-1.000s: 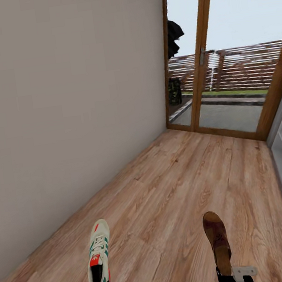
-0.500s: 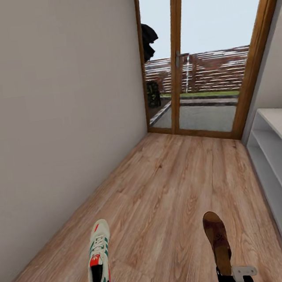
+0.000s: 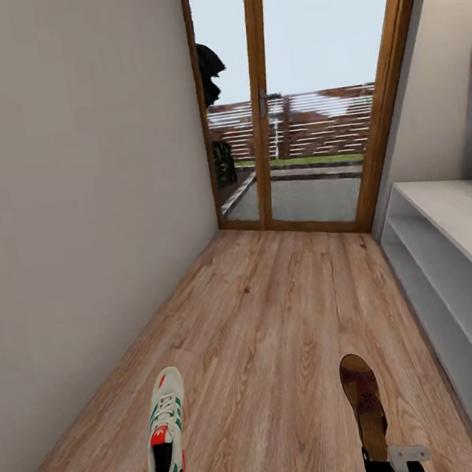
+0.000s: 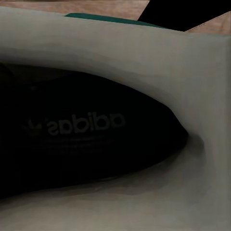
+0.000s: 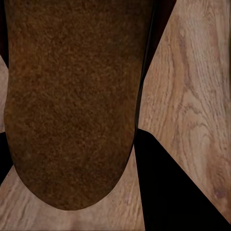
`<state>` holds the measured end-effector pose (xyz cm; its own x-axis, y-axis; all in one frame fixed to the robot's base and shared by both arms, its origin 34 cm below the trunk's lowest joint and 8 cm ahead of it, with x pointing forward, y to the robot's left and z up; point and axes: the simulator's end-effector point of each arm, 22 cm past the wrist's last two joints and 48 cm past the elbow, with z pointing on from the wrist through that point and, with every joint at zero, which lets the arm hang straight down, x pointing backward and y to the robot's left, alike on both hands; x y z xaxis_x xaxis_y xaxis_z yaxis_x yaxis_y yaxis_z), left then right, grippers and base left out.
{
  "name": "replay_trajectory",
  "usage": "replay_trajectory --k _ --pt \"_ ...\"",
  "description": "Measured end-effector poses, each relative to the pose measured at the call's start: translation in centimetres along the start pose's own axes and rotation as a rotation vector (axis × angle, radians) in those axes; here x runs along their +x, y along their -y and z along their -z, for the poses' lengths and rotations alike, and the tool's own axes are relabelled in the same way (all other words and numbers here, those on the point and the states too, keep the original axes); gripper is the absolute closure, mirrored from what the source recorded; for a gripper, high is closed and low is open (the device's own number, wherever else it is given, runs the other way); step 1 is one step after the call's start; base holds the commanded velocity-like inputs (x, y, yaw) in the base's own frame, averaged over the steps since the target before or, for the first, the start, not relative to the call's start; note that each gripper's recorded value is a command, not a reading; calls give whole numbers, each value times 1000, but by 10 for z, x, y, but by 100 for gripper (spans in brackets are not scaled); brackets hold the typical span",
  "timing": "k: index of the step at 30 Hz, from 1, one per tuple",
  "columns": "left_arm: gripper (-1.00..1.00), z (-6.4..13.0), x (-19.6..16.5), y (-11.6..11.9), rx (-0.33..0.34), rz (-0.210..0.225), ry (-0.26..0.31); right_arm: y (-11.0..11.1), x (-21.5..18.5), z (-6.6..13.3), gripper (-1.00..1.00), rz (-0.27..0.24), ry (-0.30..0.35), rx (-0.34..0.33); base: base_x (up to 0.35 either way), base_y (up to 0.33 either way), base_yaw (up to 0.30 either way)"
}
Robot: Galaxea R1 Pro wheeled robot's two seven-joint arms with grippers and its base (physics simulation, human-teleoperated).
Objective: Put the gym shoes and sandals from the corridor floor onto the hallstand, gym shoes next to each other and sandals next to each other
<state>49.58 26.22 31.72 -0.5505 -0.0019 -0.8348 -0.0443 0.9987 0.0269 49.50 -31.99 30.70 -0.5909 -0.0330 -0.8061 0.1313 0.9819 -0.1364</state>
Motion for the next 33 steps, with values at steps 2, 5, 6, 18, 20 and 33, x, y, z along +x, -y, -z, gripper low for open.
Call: replay_trajectory --k 2,5,6,18,20,33 --pt "100 0 0 0 0 0 0 0 0 0 100 0 0 0 296 217 -300" --pt "100 0 0 0 0 0 0 0 0 0 100 0 0 0 296 217 -300" --pt "100 0 0 0 0 0 0 0 0 0 100 0 0 0 296 214 -300" --pt "100 0 0 -1 -1 -1 0 0 -1 0 100 0 2 0 311 157 -300" --pt "100 0 0 -1 -1 -1 0 0 -1 0 100 0 1 0 321 129 -300" --pt "100 0 0 -1 0 -2 0 0 -1 0 100 0 1 0 328 110 -294"
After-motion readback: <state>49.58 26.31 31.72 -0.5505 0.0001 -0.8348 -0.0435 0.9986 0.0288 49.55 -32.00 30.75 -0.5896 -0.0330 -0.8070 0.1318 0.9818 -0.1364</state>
